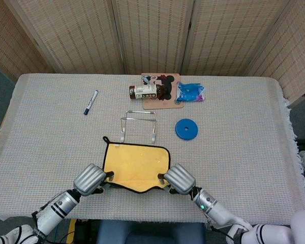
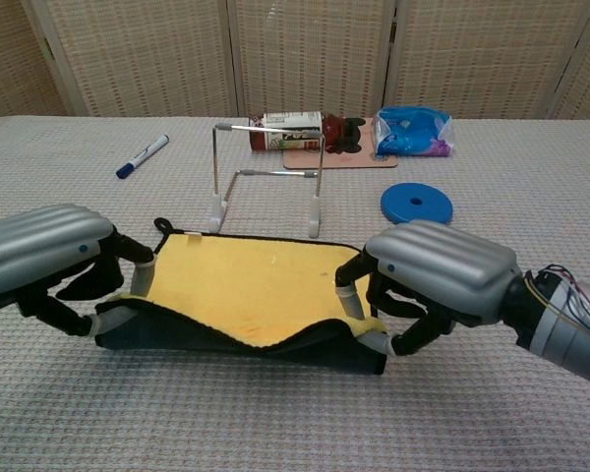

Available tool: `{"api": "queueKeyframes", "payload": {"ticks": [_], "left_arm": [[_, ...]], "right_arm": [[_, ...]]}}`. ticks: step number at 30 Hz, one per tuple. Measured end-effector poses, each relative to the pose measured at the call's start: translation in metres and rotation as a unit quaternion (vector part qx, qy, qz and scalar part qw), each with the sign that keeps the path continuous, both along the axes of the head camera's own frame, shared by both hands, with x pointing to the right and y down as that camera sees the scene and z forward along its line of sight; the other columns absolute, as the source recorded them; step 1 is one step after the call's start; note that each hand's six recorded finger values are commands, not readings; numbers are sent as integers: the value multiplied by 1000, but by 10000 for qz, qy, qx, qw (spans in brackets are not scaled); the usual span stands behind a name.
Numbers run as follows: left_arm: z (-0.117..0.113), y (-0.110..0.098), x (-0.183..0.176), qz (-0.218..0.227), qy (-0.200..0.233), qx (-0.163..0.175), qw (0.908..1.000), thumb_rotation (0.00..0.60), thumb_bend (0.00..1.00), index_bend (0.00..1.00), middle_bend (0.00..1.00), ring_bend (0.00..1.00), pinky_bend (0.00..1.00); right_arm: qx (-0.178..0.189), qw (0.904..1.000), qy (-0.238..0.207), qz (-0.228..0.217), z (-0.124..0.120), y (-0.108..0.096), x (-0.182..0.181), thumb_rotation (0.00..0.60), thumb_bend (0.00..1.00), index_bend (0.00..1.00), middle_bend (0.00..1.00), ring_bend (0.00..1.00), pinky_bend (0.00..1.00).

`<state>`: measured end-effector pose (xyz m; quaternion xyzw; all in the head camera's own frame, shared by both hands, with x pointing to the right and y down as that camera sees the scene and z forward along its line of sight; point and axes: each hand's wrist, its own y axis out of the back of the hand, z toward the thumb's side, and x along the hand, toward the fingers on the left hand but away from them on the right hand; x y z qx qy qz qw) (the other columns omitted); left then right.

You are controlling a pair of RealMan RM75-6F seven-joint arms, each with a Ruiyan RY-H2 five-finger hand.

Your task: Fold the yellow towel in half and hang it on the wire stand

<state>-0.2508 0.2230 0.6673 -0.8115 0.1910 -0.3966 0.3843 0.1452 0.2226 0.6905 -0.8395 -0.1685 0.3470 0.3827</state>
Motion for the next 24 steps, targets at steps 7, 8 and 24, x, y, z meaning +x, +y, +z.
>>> {"api": "queueKeyframes", "payload": {"ticks": [7,8,24], "left_arm": [[13,-24,-1,-68,-122,-57,9999,600,518,600,972,804,885],[14,-27,0,-84,-138,-75,9998,600,517,599,972,805,885],[31,-65,8,-72,-378,-200,9991,600,517,593,971,805,885]], "right_arm": [[118,9994,105,307,8,-16,-2,600,408,619,946,1000,1000],[125,9993,124,334,8,-17,-2,600,408,619,946,1000,1000],[336,9976,442,413,21,-39,-7,600,409,619,946,1000,1000]]}}
